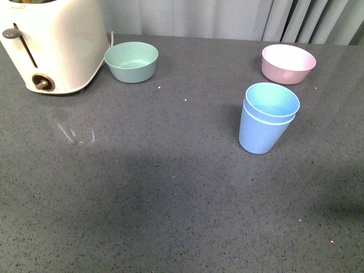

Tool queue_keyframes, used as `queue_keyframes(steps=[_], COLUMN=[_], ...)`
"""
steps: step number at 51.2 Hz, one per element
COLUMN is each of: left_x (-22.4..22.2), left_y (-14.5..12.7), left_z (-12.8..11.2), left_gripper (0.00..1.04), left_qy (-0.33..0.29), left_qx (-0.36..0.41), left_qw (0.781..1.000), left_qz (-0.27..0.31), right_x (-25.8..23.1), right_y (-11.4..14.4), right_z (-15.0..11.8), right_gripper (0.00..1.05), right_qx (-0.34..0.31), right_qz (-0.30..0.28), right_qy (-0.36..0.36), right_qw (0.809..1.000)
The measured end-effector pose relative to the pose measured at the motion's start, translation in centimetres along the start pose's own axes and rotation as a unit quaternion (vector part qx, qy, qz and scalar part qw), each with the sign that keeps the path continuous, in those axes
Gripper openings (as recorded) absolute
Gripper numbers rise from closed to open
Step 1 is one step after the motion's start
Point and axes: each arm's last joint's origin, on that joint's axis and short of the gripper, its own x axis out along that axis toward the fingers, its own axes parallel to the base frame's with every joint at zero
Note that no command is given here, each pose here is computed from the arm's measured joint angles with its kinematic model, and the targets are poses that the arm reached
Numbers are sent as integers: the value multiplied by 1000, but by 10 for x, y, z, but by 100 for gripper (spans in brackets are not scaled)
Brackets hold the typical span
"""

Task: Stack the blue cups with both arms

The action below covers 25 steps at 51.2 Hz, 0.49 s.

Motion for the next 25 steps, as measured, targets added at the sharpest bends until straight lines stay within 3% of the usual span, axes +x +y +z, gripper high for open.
queue_keyframes(steps=[25], left_x=[0], left_y=[0], left_z=[0], left_gripper=[96], left_qy=[0], left_qx=[0], left_qw=[1000], left_qz=[0], right_x=[0], right_y=[0], right_z=[0], right_gripper=[96], right_qx=[0], right_qz=[0], right_qy=[0], right_qw=[1000])
